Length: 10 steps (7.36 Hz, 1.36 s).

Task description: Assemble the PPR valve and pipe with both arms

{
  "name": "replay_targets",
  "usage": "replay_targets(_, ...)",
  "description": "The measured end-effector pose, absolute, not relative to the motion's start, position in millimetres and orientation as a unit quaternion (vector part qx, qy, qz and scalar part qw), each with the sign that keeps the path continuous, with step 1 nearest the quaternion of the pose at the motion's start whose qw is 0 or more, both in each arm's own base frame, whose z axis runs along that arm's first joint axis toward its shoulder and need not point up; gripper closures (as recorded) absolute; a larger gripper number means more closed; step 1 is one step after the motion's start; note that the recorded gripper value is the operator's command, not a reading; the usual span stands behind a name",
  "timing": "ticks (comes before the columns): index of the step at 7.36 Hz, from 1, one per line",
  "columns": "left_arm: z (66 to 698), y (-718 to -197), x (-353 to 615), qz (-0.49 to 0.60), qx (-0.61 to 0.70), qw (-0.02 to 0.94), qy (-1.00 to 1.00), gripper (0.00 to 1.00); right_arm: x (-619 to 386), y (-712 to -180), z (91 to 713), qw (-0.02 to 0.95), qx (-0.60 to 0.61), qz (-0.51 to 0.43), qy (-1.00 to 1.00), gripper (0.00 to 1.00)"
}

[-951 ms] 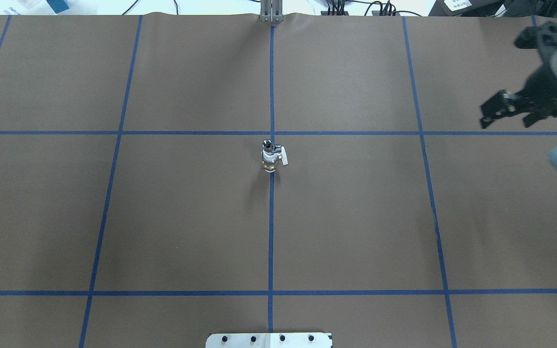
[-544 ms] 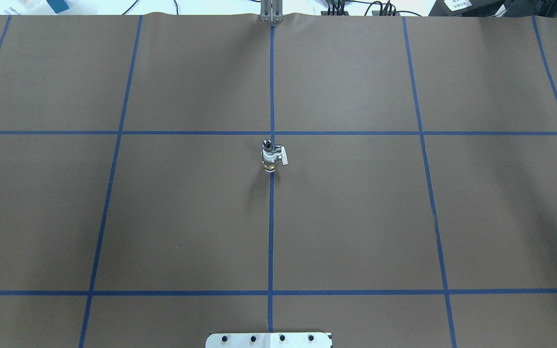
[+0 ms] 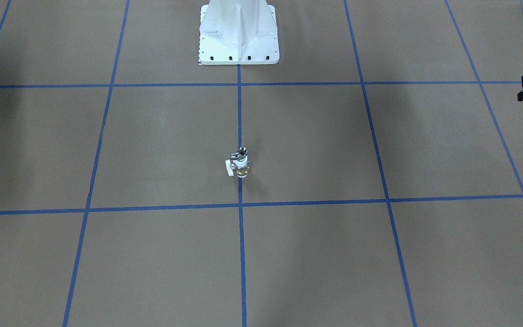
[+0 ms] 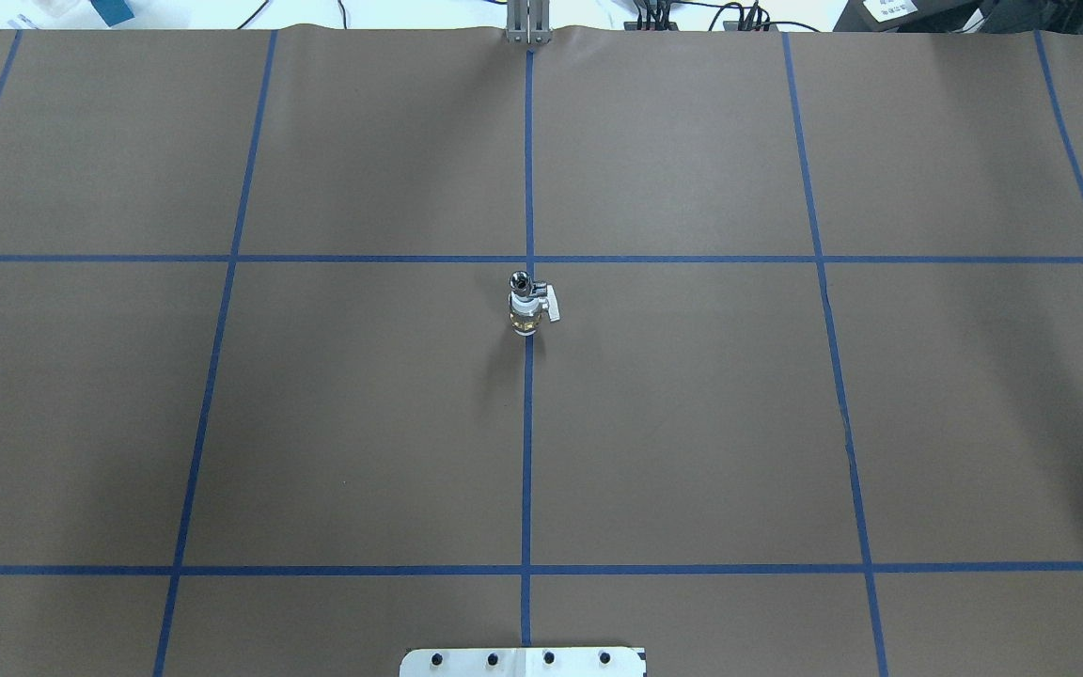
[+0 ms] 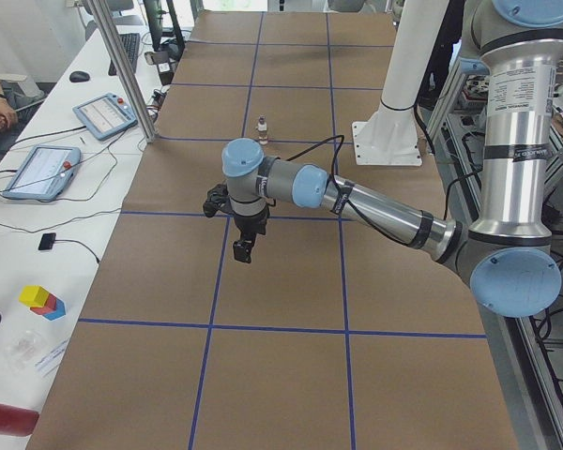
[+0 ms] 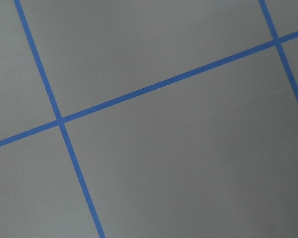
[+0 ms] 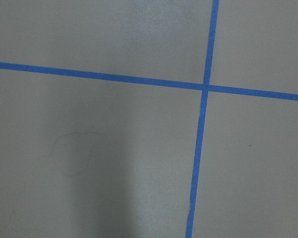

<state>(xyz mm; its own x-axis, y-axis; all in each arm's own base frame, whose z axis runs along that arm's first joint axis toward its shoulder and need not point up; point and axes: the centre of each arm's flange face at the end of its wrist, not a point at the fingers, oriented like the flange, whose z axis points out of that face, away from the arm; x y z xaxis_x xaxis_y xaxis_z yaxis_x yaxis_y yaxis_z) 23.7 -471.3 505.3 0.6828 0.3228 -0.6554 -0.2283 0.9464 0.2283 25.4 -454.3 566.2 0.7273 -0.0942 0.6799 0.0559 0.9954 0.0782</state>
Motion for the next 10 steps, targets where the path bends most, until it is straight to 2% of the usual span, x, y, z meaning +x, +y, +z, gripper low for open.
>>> replay_targets(4, 497, -471, 22, 0.161, 0.077, 0.912, 0.368, 0.01, 37, -438, 565, 0.928, 0.031, -0.028, -0.371, 0.01)
replay_targets(10, 492, -472, 22, 0.156, 0.077, 0.914, 0.367, 0.00, 37, -442, 558, 0.930, 0.018, 0.019, -0.368, 0.01)
